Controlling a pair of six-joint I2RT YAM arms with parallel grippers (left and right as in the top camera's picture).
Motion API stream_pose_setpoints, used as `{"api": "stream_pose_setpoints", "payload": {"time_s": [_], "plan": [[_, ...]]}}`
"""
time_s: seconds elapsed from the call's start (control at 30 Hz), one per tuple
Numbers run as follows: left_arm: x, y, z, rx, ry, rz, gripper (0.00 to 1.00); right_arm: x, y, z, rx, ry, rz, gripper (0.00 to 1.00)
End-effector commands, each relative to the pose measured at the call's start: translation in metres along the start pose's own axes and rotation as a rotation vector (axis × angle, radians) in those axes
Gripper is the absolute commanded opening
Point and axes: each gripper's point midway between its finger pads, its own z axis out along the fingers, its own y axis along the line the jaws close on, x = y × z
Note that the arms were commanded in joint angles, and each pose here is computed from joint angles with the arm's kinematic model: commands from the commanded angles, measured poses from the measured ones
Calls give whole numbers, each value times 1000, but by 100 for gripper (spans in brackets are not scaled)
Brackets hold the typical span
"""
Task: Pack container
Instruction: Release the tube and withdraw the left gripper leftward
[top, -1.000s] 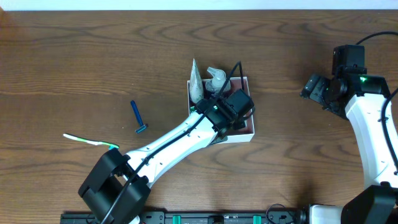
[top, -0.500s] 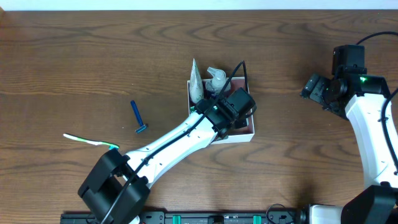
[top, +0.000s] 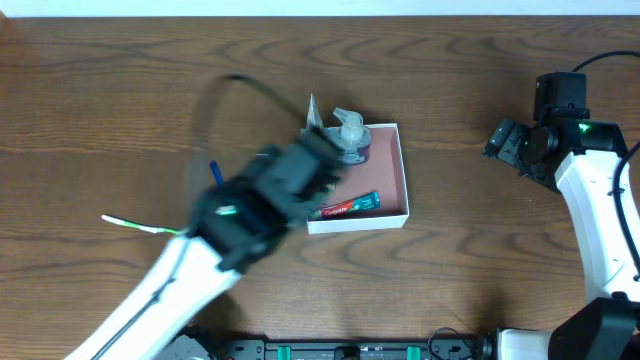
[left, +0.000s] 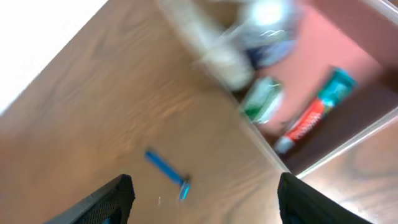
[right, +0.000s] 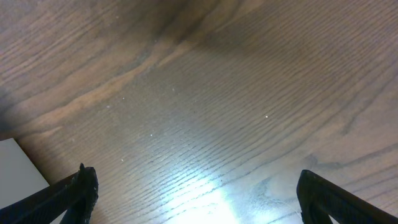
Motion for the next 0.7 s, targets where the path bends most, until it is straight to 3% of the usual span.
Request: {"api": "stream_pose_setpoints", "payload": {"time_s": [0.0, 0.07, 0.2, 0.23, 0.37, 0.5, 0.67], "plan": [[17, 55, -1, -114, 37, -336, 75, -5, -2, -1, 5, -9, 22, 99], [34, 87, 2, -187, 73, -518, 86, -5, -2, -1, 5, -9, 22, 99], [85, 141, 15, -330, 199, -918, 94, -5, -2, -1, 5, -9, 22, 99], [91, 145, 19, -326, 220, -961, 100, -5, -2, -1, 5, -9, 22, 99], [111, 157, 45, -250, 306, -1104, 98, -5, -2, -1, 5, -9, 23, 99], [143, 168, 66, -282, 437, -1172, 98, -5, -2, -1, 5, -9, 23, 99], [193, 167, 89, -361, 612, -1432, 99, -5, -2, -1, 5, -9, 22, 99]]}}
